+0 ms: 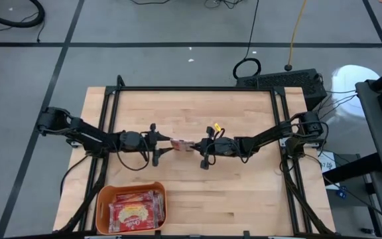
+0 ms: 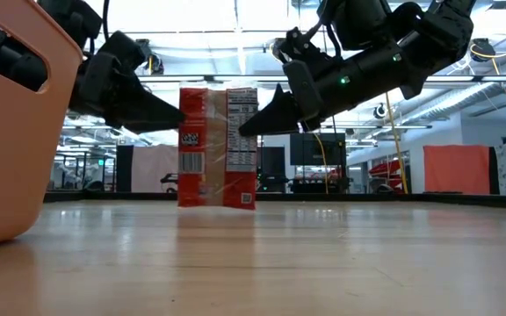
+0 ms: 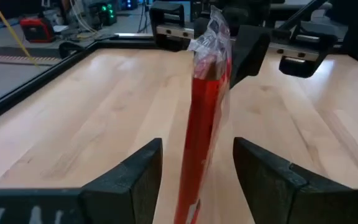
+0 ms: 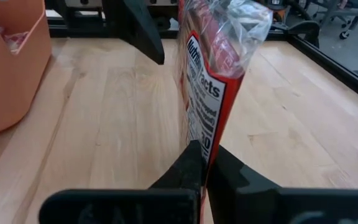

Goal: Sort popcorn bags into baskets
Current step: Put the popcorn bag into the orange bin

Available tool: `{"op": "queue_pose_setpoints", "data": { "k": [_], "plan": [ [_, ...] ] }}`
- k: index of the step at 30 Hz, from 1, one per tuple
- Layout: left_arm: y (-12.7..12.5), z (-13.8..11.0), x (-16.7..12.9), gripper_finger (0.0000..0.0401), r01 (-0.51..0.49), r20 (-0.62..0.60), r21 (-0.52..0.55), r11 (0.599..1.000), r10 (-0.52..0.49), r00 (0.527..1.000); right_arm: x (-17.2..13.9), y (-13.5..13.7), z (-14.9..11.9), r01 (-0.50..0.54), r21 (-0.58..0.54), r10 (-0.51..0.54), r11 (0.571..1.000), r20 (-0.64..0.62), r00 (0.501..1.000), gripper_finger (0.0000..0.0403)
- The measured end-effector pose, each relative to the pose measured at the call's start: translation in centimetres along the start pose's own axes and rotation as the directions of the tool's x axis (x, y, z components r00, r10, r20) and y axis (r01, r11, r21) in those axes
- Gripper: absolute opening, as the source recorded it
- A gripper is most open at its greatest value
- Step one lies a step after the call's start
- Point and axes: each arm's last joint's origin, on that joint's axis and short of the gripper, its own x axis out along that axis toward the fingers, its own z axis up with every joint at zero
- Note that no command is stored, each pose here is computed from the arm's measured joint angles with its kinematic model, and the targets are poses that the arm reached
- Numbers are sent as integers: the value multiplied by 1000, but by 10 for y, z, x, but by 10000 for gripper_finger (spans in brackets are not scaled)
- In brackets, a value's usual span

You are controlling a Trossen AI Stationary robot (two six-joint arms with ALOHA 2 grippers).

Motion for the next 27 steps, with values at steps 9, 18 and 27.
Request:
{"op": "queue_pose_setpoints", "data": {
  "k": [9,18,27],
  "plan": [
    [-1,2,4,183,18,-9,20,1000,-18,1000,0,-1,4,2,10,-3,1000,39,999,0],
    [-2,-9,10,144,17,-49,33,999,-16,999,0,-1,7,-1,-4,1,1000,72,997,0],
    [-3,-6,12,51,19,8,71,997,-20,1000,0,-1,9,-20,-11,21,1000,90,996,0]
  ]
}}
